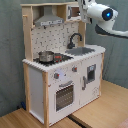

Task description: Play with the kitchen

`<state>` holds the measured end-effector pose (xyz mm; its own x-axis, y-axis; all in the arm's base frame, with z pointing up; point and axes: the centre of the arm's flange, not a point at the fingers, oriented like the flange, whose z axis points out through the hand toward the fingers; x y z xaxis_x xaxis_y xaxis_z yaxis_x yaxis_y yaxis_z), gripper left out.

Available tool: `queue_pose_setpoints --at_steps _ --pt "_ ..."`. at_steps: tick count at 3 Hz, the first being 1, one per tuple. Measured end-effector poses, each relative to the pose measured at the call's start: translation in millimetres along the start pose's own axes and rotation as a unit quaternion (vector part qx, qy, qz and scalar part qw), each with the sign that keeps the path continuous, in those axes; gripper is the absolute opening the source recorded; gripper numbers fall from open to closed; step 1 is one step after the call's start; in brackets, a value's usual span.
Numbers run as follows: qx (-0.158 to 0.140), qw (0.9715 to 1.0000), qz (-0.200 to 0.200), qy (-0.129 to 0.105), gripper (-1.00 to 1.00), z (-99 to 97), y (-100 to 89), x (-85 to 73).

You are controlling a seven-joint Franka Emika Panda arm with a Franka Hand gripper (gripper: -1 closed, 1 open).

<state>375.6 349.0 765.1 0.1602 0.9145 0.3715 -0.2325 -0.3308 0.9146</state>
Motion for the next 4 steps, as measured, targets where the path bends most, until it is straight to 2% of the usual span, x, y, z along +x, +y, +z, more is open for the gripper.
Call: queue_pose_setpoints --at_steps 2,3,4 --pt "-0.031 0.9986 -0.043 0.005 1.00 -60.7 -28.2 7.3" --pt "-0.051 0.9964 -0.067 0.009 1.00 -88.3 -44.8 8.8" --pt "-0.075 0.9920 -0.099 0.021 1.00 -119.4 -69.4 15.3"
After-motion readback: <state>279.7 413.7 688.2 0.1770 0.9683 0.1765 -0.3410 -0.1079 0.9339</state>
